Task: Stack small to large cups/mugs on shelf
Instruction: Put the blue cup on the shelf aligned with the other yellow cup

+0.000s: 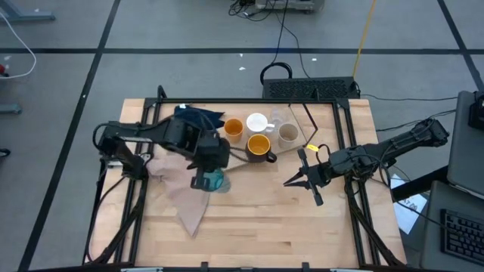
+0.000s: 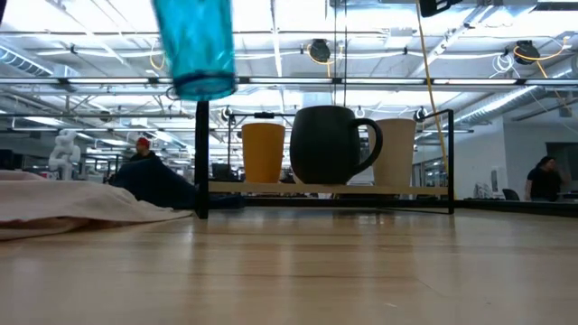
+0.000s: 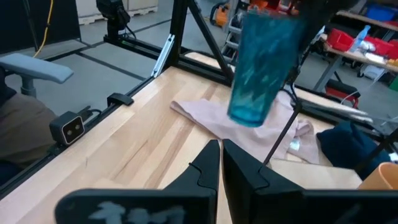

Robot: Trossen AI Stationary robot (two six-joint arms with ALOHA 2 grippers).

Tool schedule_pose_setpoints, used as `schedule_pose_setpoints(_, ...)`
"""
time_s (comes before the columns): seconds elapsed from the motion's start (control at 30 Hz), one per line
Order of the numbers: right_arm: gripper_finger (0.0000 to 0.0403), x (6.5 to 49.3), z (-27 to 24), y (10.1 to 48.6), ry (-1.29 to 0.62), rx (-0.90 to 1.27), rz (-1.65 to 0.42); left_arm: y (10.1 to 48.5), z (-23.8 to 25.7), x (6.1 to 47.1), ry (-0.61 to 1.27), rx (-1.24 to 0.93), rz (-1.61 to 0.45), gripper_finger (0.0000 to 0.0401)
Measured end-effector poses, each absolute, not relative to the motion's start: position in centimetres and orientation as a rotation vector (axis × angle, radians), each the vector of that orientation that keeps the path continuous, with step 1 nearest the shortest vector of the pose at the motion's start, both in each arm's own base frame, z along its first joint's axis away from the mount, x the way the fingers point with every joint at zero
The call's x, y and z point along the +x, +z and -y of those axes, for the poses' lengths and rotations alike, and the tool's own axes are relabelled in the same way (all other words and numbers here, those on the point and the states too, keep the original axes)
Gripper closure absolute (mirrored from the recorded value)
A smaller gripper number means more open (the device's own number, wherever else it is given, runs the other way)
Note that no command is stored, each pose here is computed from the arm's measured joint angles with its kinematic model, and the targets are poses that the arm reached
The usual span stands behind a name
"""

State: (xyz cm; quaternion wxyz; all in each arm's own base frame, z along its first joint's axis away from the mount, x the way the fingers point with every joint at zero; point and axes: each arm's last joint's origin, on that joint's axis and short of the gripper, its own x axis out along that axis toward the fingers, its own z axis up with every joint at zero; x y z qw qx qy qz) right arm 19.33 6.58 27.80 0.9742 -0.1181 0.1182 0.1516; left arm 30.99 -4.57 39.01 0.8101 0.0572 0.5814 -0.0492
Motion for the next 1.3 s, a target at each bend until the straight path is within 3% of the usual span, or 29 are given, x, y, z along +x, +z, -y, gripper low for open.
schedule_pose_setpoints(0.2,0.0394,19.3,-6.6,27.8,0.306,-0.238,-0.241,40.1,2.5,32.5,-0.084,0.168,-1.212,0.0397)
schedule_pose_setpoints(0.57,0.0394,19.3,-6.6,27.7,0.307,-0.247,-0.247,38.8,-2.6,35.2,-0.096,0.166,-1.28,0.0397)
schedule_pose_setpoints(1.3,0.0394,19.2,-6.5,27.6,0.309,-0.25,-0.261,37.2,-7.7,36.0,-0.151,0.16,-1.296,0.0397)
